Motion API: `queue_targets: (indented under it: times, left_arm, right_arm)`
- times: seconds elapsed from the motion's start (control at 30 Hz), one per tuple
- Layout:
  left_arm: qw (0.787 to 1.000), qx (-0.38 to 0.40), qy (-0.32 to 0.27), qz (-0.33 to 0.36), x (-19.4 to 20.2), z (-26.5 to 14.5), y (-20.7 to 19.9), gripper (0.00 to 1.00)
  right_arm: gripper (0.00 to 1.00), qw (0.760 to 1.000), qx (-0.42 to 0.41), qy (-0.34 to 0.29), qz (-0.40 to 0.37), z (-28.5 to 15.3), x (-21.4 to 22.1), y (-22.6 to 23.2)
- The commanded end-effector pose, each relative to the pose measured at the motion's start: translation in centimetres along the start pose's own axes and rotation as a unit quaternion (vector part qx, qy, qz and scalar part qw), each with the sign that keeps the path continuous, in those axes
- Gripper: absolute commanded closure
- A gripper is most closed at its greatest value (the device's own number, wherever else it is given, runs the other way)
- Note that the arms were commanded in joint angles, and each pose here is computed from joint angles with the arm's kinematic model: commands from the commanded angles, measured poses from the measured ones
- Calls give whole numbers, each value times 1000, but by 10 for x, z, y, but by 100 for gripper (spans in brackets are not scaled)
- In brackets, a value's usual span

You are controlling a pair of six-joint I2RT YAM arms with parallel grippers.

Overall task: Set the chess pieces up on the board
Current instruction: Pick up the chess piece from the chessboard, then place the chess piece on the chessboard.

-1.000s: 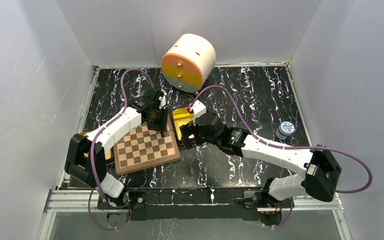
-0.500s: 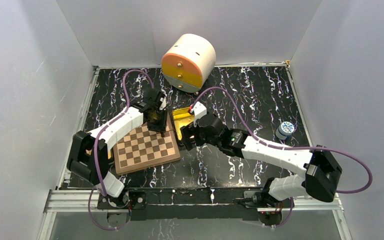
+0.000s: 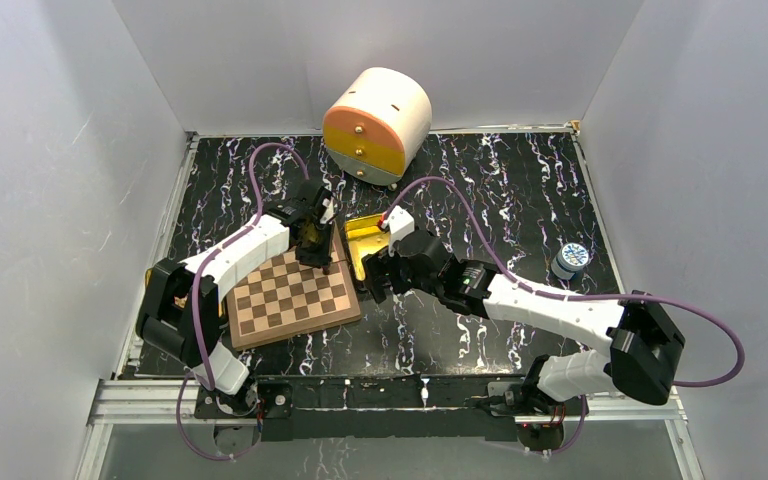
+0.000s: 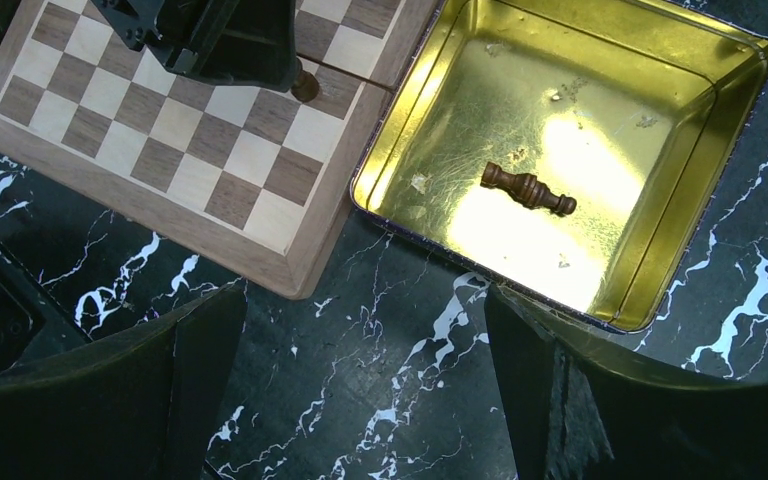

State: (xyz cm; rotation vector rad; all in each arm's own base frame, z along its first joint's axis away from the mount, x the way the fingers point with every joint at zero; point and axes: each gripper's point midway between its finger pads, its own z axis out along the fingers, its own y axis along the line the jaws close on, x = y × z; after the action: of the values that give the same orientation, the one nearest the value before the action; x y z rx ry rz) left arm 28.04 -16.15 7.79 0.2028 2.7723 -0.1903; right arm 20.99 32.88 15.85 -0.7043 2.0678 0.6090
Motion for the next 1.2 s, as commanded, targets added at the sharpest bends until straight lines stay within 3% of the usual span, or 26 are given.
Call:
queue_targets:
  times: [0.0,0.43,0.73,1.17]
  left_arm:
    - [1000,-10,-17,-2,-7,-17,2,85]
    - [998,-40,-46,-14,-30,-56,14,87]
    - [993,-23,-80,-84,-72,-73,55,89]
    - [988,-46,-66,-131,-94,-49,104,88]
  right_arm:
    - [1,999,-12,-36,10,-3,-21,5]
    - [1,999,-17,-29,8,-3,-18,7]
    - [1,999,-18,-29,6,-4,-18,7]
    - [1,1000,-9,-26,-7,-7,-18,2]
